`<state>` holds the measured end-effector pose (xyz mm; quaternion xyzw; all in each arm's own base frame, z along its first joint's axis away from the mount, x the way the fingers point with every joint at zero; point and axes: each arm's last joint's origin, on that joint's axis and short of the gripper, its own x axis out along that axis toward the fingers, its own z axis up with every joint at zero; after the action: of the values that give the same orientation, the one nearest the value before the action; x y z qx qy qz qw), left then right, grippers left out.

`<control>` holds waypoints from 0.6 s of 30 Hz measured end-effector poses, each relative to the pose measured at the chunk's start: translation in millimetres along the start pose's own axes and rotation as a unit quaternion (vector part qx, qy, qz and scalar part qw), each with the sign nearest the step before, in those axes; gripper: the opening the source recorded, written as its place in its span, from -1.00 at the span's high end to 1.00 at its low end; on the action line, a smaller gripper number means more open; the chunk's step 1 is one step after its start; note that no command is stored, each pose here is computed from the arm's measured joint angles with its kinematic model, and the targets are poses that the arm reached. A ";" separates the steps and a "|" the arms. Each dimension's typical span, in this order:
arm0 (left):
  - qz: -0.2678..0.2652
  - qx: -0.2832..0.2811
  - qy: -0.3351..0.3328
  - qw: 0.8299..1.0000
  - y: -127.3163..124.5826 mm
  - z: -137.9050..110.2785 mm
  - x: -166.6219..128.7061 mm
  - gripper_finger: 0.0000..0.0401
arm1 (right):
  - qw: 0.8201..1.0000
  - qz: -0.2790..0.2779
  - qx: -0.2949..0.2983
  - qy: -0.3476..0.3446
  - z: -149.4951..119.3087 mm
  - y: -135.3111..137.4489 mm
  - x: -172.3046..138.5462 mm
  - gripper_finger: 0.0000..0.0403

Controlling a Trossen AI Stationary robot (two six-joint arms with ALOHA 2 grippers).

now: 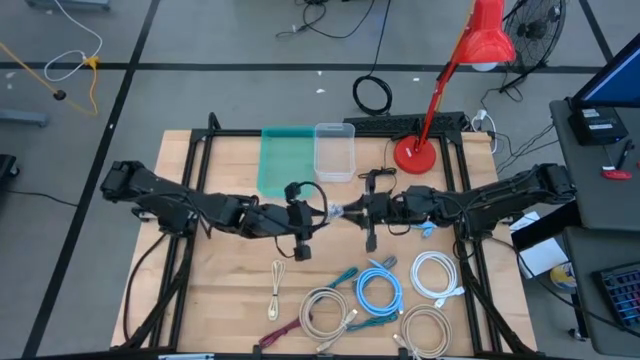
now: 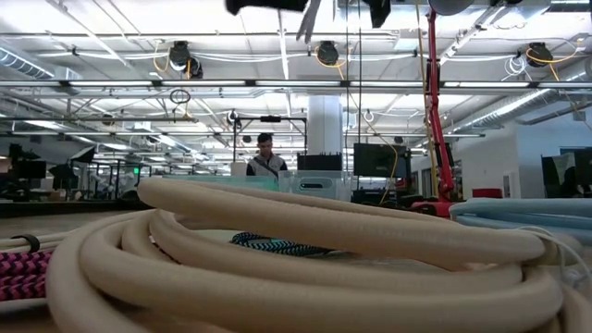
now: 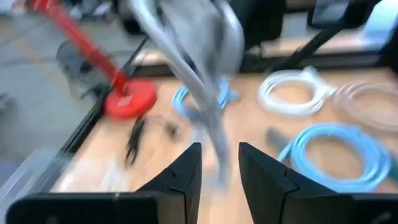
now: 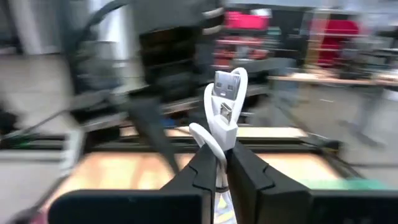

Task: Pick and place items into bin
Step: Put the white charger cable into the transparent bin

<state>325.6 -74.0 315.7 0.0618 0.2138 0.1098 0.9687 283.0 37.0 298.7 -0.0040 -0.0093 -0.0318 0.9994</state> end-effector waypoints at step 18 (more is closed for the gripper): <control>0.148 -0.040 0.026 0.988 13.5 -3.0 -36.8 0.44 | 0.894 -0.430 0.089 0.088 27.5 -140.9 9.8 0.99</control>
<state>289.3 -69.5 330.0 0.0513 0.2227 0.2622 0.9376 283.3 -104.0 327.4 0.0919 0.0750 -0.4578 0.8811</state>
